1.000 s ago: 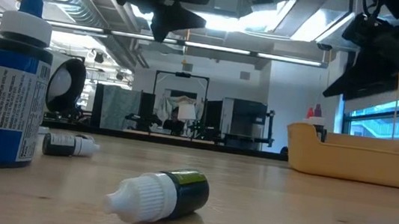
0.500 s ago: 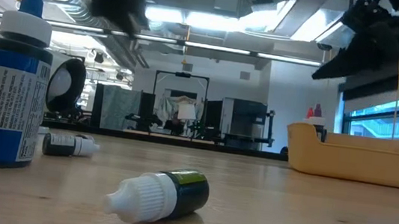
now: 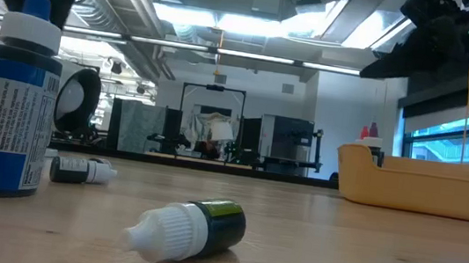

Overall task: Pick & Place food coloring
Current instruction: Put the pink food coloring into the yellow bin

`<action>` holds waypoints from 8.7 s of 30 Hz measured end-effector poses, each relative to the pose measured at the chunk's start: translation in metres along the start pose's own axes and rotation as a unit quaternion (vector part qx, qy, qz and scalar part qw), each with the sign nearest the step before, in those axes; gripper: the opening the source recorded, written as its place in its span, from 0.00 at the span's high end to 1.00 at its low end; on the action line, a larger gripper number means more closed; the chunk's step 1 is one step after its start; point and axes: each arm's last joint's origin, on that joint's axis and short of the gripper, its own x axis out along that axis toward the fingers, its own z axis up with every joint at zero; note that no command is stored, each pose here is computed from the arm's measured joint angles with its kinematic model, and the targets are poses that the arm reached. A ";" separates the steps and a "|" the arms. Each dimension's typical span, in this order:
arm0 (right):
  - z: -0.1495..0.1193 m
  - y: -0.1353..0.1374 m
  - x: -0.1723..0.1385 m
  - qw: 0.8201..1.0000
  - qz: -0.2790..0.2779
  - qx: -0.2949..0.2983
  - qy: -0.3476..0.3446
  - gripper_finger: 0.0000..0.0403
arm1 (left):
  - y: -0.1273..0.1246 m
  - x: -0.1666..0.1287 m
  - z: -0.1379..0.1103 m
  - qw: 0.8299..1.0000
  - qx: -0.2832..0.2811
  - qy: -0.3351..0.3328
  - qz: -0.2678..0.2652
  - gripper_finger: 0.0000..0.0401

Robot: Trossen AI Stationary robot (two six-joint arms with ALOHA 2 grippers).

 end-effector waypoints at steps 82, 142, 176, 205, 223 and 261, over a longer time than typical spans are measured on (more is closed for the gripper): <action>0.009 -0.001 0.000 0.998 -0.003 -0.049 -0.044 0.32 | 0.022 0.048 -0.025 0.990 -0.071 0.075 0.093 0.31; 0.006 0.007 0.023 0.998 0.001 -0.058 -0.020 0.32 | -0.075 0.030 0.108 0.938 0.195 -0.139 -0.252 0.71; -0.009 0.010 0.026 0.998 0.011 -0.012 0.057 0.32 | -0.152 0.076 0.155 0.937 0.332 0.005 -0.108 0.66; -0.007 0.010 0.027 0.999 0.021 -0.007 0.046 0.32 | -0.146 0.051 0.114 0.893 0.447 -0.035 -0.031 0.75; 0.014 0.034 0.077 0.986 0.156 0.004 -0.054 0.32 | -0.079 0.033 0.063 0.791 0.414 -0.332 -0.304 0.75; 0.059 0.073 0.219 0.935 0.246 -0.117 0.226 0.43 | -0.005 0.019 0.051 0.738 0.397 -0.474 -0.271 0.75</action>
